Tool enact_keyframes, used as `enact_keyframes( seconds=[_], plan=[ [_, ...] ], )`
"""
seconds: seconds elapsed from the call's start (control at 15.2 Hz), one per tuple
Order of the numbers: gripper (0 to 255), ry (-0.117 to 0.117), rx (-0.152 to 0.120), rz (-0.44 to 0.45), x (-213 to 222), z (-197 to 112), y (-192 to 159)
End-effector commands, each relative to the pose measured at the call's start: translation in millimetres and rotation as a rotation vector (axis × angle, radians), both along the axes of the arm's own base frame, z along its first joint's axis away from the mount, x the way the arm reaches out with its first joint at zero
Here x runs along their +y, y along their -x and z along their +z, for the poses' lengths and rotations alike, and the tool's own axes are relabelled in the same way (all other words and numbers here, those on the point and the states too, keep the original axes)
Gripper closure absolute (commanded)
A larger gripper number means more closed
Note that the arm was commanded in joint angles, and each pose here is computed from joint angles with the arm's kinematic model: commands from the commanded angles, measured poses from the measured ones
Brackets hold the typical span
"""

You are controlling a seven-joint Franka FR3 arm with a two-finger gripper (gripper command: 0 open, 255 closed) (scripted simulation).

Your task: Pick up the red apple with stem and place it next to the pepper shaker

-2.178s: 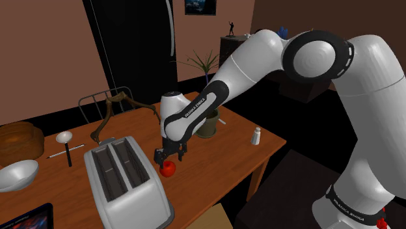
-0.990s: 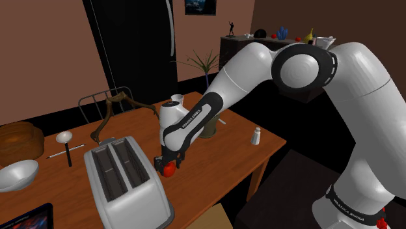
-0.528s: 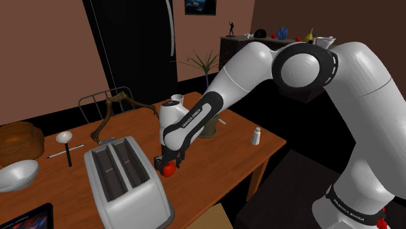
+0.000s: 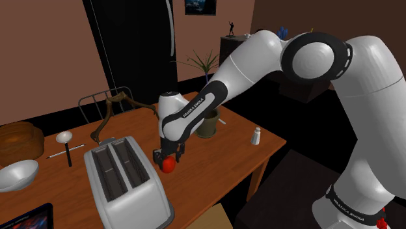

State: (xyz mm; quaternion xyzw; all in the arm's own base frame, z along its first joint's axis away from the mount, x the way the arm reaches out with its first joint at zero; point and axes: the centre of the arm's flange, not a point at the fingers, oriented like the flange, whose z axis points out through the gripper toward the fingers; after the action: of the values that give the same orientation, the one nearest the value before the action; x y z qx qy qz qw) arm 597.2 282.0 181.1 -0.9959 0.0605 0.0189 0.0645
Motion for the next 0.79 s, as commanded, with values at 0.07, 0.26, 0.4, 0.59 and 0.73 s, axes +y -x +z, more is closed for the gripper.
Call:
enact_keyframes(
  seconds=[0.07, 0.26, 0.4, 0.59, 0.73],
  plan=[
    [255, 0.0, 0.0, 0.0, 1.1, 15.6, 0.4],
    [255, 0.0, 0.0, 0.0, 1.1, 31.4, 0.4],
    [255, 0.0, 0.0, 0.0, 1.1, 42.0, 0.4],
    [255, 0.0, 0.0, 0.0, 1.1, 57.8, 0.4],
    [255, 0.0, 0.0, 0.0, 1.1, 68.4, 0.4]
  ],
)
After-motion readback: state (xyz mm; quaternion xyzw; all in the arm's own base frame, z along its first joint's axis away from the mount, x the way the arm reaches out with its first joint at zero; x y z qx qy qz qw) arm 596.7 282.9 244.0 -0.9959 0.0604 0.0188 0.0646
